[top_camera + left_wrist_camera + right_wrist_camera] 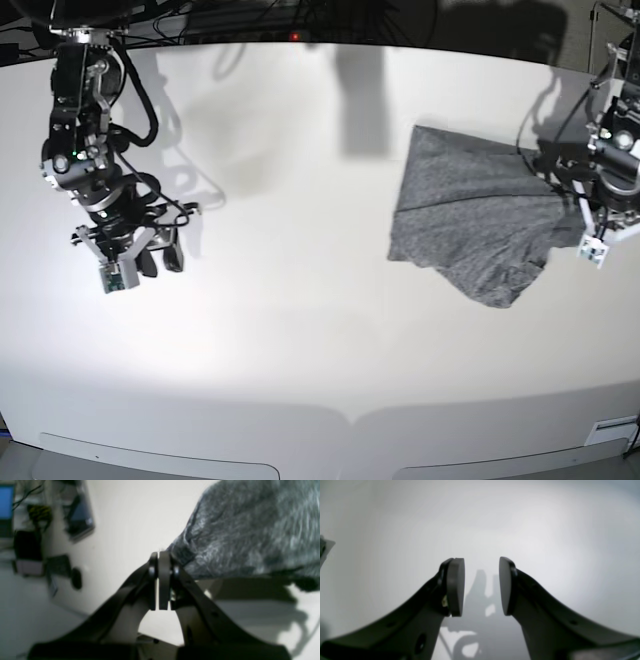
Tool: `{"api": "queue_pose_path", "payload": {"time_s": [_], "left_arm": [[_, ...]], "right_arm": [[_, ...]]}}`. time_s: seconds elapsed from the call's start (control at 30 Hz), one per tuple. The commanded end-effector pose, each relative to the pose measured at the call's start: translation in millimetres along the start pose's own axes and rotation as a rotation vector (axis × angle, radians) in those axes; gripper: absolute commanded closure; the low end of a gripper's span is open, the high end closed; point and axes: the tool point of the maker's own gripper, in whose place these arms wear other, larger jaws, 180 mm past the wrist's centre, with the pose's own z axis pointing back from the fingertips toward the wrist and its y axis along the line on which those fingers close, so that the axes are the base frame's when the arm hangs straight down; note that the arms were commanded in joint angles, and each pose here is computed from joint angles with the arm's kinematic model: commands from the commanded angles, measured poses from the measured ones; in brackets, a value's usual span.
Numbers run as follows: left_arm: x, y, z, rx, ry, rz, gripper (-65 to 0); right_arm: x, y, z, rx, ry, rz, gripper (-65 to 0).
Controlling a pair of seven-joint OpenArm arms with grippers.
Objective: Fold the T-shirt properly
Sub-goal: 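Grasp the shirt edge with the left gripper and lift it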
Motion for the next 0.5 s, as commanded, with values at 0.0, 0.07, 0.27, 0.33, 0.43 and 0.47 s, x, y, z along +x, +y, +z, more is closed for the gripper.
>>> {"api": "queue_pose_path", "payload": {"time_s": [0.0, 0.07, 0.27, 0.33, 0.43, 0.47], "left_arm": [[3, 9, 3, 0.020, -0.012, 0.009, 0.0], [-6, -6, 4, -0.038, 0.018, 0.029, 0.0], [-31, -20, 6, -0.067, 0.092, 0.008, 0.0], [-34, -22, 7, -0.072, 0.097, 0.005, 0.0], [-38, -26, 8, -0.071, 0.104, -0.004, 0.0], [-37, -27, 8, -0.073, 0.100, -0.001, 0.0]], "right_arm": [[17, 5, -1, 0.018, -0.051, 0.023, -23.1], [15, 27, -6, 0.075, -0.040, 0.041, -23.1], [18, 106, -19, 0.265, -0.058, 0.083, -23.1], [27, 128, -22, 0.312, -0.079, 0.093, -23.1], [46, 152, -29, 0.347, -0.117, 0.124, -23.1], [52, 158, -30, 0.355, -0.131, 0.131, -23.1]]}}
